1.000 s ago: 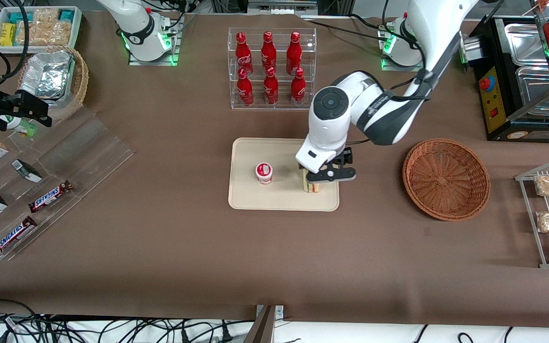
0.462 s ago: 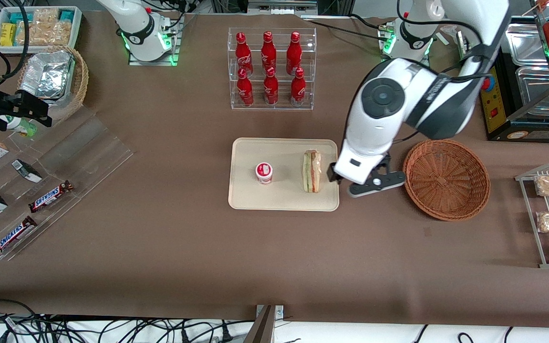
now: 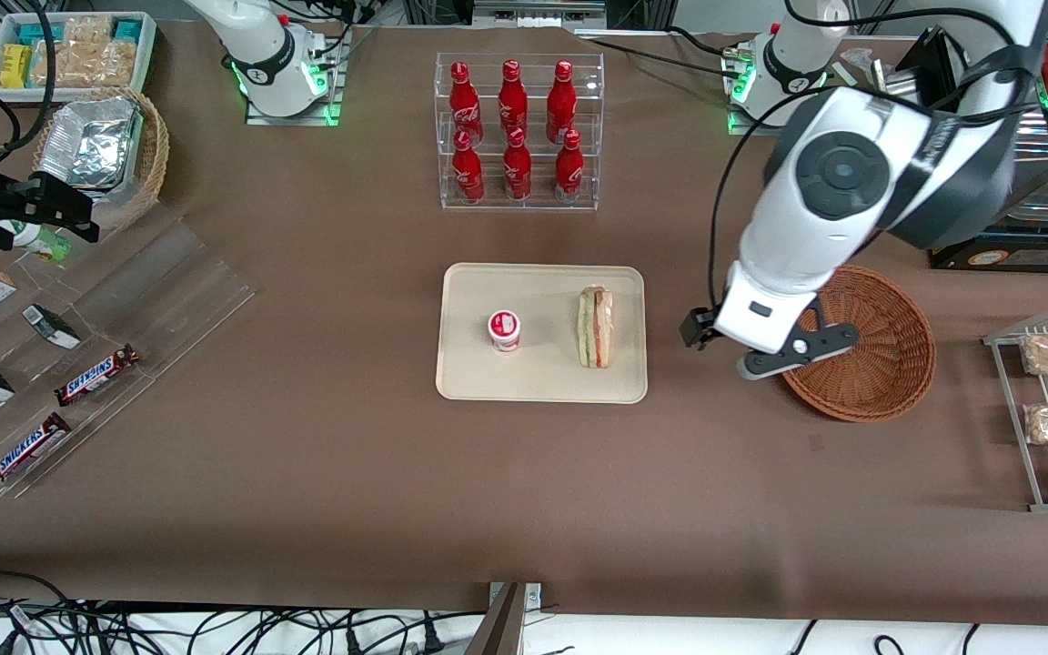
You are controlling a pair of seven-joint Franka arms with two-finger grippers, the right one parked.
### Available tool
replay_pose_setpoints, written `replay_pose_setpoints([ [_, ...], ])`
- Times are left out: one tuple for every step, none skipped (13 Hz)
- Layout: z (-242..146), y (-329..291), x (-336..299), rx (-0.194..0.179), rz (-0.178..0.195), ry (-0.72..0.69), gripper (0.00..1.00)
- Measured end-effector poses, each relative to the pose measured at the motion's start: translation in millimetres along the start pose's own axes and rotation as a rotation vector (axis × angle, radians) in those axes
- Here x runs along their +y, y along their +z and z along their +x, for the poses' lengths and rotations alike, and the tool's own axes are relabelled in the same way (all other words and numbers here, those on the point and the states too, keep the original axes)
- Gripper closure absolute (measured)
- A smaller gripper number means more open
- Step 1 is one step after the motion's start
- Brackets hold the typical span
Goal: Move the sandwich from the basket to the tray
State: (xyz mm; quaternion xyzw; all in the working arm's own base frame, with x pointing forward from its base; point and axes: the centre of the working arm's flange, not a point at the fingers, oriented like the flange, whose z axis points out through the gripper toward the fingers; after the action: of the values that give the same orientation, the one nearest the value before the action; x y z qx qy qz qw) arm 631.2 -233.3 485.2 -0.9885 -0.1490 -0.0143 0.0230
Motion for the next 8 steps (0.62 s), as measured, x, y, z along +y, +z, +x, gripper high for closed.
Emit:
replay_pose_setpoints([
  [6,-7,-17,-0.017,0.0,0.021,0.0],
  [11,-18,-34,-0.03,-0.004,0.049,0.0],
  [14,-28,-51,-0.041,-0.001,0.071,0.0],
  [15,-40,-68,-0.051,0.006,0.092,0.0],
  [15,-52,-84,-0.061,0.007,0.119,0.0],
  [15,-63,-100,-0.069,0.005,0.15,0.0],
  [17,-74,-119,-0.077,-0.005,0.182,0.0],
  [19,-84,-139,-0.082,-0.015,0.213,0.0],
])
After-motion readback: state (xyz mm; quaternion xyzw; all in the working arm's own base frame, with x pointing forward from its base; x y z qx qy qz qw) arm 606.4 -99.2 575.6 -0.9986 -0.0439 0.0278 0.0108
